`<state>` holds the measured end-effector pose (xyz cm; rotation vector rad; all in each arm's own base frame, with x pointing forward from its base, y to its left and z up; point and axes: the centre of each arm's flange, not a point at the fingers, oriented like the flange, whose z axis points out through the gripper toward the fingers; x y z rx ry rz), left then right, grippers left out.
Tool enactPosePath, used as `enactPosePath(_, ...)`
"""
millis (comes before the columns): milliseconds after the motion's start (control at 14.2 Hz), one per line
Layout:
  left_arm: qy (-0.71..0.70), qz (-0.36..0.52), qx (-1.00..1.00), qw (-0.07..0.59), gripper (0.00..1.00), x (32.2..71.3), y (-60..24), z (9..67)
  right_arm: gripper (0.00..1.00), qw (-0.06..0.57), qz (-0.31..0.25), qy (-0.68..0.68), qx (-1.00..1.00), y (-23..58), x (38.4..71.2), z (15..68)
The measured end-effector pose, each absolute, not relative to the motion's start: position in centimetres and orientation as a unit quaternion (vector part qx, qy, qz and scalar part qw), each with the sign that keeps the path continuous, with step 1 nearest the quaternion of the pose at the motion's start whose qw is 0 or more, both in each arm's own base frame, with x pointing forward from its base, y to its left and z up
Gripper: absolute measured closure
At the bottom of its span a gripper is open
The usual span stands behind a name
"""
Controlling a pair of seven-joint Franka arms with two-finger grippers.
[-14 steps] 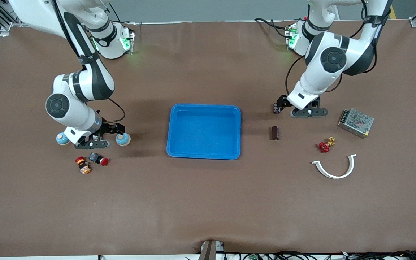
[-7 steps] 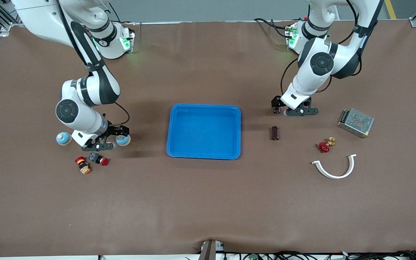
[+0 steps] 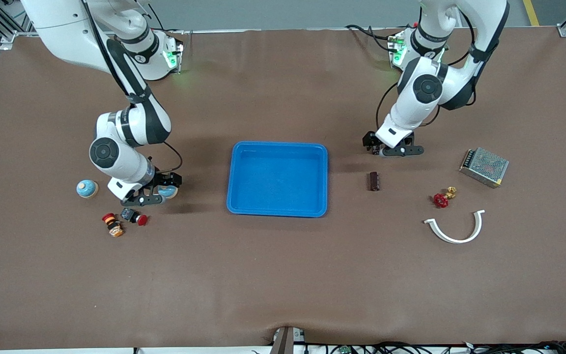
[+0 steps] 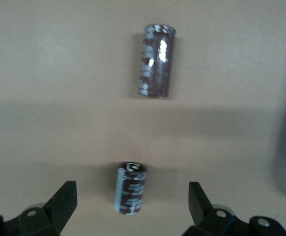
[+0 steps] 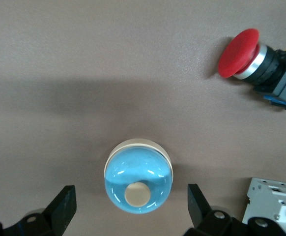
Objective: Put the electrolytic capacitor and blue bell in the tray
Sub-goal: 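Close the right gripper on the bell while the left gripper grips a capacitor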
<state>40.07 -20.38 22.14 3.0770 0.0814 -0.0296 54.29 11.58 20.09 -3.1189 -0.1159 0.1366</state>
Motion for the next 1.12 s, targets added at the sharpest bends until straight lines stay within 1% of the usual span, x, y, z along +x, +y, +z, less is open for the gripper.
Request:
enactPosePath(491, 0.02, -0.01, 0.999, 0.044, 0.0, 38.7, -21.3, 19.4, 0.0, 0.008, 0.045, -0.036, -0.998, 11.5, 54.2, 19.0)
enactPosePath(702, -0.012, -0.008, 0.999, 0.036, 0.0, 37.7, -21.4, 18.5, 0.0, 0.007, 0.039, -0.035, -0.999, 11.3, 54.4, 18.4)
enactPosePath(1123, -0.036, -0.002, 0.999, 0.03, 0.0, 37.5, -21.5, 18.4, 0.0, 0.006, 0.043, -0.034, -0.999, 11.2, 54.2, 17.4)
